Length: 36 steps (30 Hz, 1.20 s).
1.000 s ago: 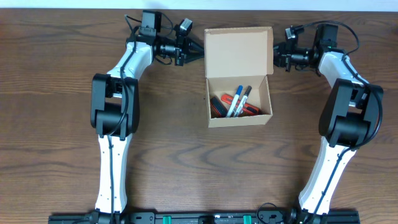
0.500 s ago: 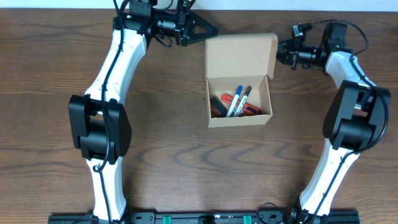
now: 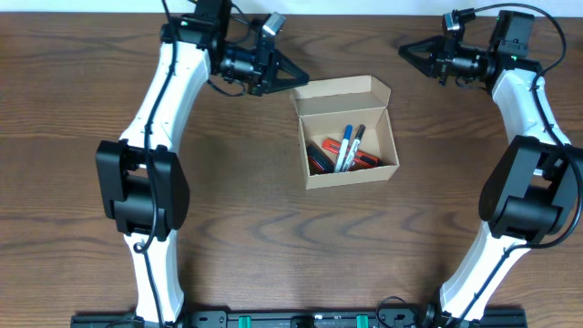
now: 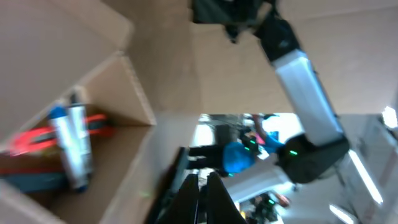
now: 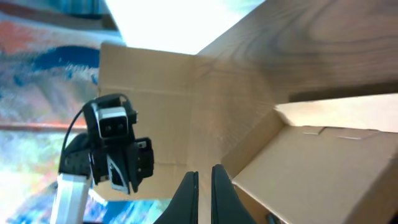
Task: Pack container
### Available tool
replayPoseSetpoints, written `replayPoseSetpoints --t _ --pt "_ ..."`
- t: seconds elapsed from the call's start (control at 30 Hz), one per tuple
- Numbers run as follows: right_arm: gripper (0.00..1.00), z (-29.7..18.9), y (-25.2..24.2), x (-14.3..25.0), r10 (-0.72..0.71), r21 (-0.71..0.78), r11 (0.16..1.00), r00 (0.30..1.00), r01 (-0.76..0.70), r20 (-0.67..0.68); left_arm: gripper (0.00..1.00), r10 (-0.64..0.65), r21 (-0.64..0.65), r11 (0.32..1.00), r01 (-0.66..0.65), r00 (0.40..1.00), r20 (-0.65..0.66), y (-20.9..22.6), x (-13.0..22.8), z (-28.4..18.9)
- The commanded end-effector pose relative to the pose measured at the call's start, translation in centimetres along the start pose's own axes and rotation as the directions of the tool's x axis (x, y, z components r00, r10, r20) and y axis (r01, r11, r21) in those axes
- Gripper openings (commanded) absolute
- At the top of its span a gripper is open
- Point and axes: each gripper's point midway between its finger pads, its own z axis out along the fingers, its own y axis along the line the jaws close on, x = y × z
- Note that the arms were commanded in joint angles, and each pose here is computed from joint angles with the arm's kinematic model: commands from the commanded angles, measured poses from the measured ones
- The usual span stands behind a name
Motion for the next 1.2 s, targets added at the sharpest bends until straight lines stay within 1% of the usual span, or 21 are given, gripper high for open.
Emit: replayPoseSetpoints --t 0.0,0.1,0.17,0.23,0.3,0.33,0.37,0.4,0.47,0.5,0.57,0.63,0.77,0.9,1.03,1.17 --pt "0.02 -1.1 -1.6 -1.2 0.060 0.093 0.993 0.995 -0.068 0.079 0.06 -0.016 -0.197 0.980 0.028 0.998 0.060 4.1 -0.7 -2.6" --pt "0.02 -2.2 -3.4 -1.3 0.131 0.157 0.976 0.983 -0.150 0.125 0.06 -0.105 -0.332 0.934 0.133 0.989 0.101 7.0 -0.3 -4.9" --pt "0.02 -3.2 -5.6 -0.7 0.221 0.243 0.935 0.960 -0.258 0.169 0.06 -0.245 -0.423 0.858 0.292 0.956 0.163 9.3 0.6 -6.7" --pt "0.02 -4.1 -7.7 0.1 0.280 0.332 0.881 0.937 -0.337 0.210 0.06 -0.288 -0.430 0.838 0.336 0.942 0.175 9.8 1.2 -7.2" --pt "0.02 -4.5 -9.0 0.7 0.300 0.390 0.843 0.925 -0.371 0.233 0.06 -0.320 -0.436 0.819 0.372 0.928 0.192 10.3 1.3 -7.4" --pt "0.02 -4.8 -9.7 1.0 0.310 0.423 0.817 0.918 -0.390 0.248 0.06 -0.368 -0.455 0.779 0.431 0.903 0.224 11.2 1.6 -7.6" --pt "0.02 -4.9 -9.9 1.0 0.310 0.434 0.810 0.916 -0.394 0.253 0.06 -0.399 -0.467 0.750 0.468 0.884 0.245 11.9 1.7 -7.7" --pt "0.01 -4.9 -10.2 1.1 0.313 0.440 0.804 0.915 -0.399 0.256 0.06 -0.417 -0.467 0.739 0.485 0.874 0.248 12.6 1.8 -7.5" --pt "0.01 -4.8 -10.6 1.1 0.331 0.438 0.796 0.907 -0.417 0.261 0.06 -0.449 -0.431 0.750 0.502 0.865 0.225 13.4 2.0 -6.7" --pt "0.02 -4.7 -11.0 1.3 0.346 0.438 0.789 0.901 -0.430 0.261 0.06 -0.486 -0.406 0.746 0.529 0.848 0.212 14.0 2.2 -6.2" --pt "0.01 -4.4 -11.8 1.6 0.373 0.437 0.780 0.893 -0.448 0.250 0.06 -0.544 -0.318 0.762 0.565 0.824 0.160 14.8 2.2 -4.8" --pt "0.01 -4.1 -12.5 1.9 0.377 0.438 0.784 0.898 -0.440 0.228 0.06 -0.566 -0.260 0.775 0.577 0.815 0.123 15.4 2.1 -3.9" --pt "0.02 -3.5 -13.8 2.4 0.408 0.429 0.779 0.890 -0.456 0.205 0.06 -0.583 -0.259 0.766 0.588 0.805 0.105 16.7 2.4 -3.2" --pt "0.02 -2.7 -15.0 2.6 0.434 0.413 0.781 0.882 -0.469 0.183 0.06 -0.570 -0.255 0.777 0.576 0.815 0.104 16.7 2.1 -2.9" --pt "0.02 -1.2 -15.7 2.9 0.450 0.374 0.801 0.882 -0.467 0.138 0.06 -0.554 -0.234 0.796 0.559 0.827 0.092 16.2 1.8 -2.3" --pt "0.02 0.3 -15.9 3.0 0.449 0.357 0.814 0.887 -0.457 0.111 0.06 -0.561 -0.239 0.791 0.563 0.823 0.085 16.1 1.8 -1.5"
